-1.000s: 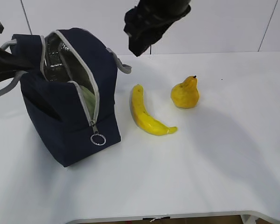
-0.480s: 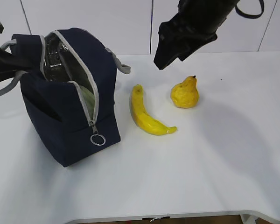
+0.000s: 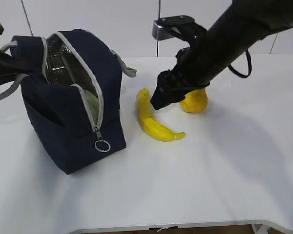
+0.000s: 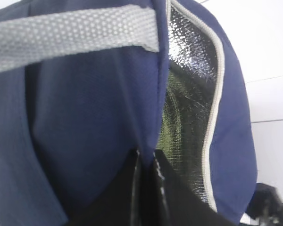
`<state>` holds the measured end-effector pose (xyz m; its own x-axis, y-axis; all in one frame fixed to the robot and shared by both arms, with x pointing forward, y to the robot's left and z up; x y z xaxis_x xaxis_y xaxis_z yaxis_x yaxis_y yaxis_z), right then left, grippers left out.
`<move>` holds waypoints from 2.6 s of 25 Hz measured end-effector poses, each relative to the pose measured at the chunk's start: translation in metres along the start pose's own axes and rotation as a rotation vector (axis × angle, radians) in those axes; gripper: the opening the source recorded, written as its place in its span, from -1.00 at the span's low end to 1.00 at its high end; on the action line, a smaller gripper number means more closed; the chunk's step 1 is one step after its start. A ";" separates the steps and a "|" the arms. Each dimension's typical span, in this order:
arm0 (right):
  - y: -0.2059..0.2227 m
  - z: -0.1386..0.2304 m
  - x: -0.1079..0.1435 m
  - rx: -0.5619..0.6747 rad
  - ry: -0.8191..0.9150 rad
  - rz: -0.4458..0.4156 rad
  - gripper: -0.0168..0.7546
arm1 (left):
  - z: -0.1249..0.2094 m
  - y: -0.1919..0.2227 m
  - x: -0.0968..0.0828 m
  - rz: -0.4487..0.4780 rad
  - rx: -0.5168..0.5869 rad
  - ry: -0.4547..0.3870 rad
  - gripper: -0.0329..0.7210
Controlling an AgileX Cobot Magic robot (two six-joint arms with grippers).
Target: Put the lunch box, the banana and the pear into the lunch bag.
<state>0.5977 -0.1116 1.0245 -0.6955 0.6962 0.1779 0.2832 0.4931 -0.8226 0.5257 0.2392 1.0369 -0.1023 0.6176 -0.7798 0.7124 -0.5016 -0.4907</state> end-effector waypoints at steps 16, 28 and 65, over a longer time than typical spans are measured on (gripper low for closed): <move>0.037 0.013 -0.011 -0.124 -0.102 0.036 0.46 | 0.000 0.000 0.000 0.000 0.000 0.000 -0.94; 0.059 0.020 -0.018 -0.109 -0.087 0.030 0.46 | 0.000 0.000 0.000 0.000 0.000 0.002 -0.94; 0.085 0.028 -0.030 -0.089 -0.144 0.076 0.46 | 0.000 0.000 0.000 0.000 0.000 0.004 -0.94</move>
<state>0.6243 -0.1055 0.9335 -0.7553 0.6545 0.0330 0.3910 0.4905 -0.7788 0.5257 0.2392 1.0369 -0.0999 0.6197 -0.7784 0.7124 -0.5016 -0.4907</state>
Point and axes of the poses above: a point on each arm's last joint axis where the gripper is mounted, y pointing out along that axis toward the gripper, x along the wrist's bending axis when the last joint is at zero, z = x × y, the point moved 1 cm from there along y, pointing out along that axis toward the gripper, and after that the axes turned 3 degrees about y, right-handed, at the moved point
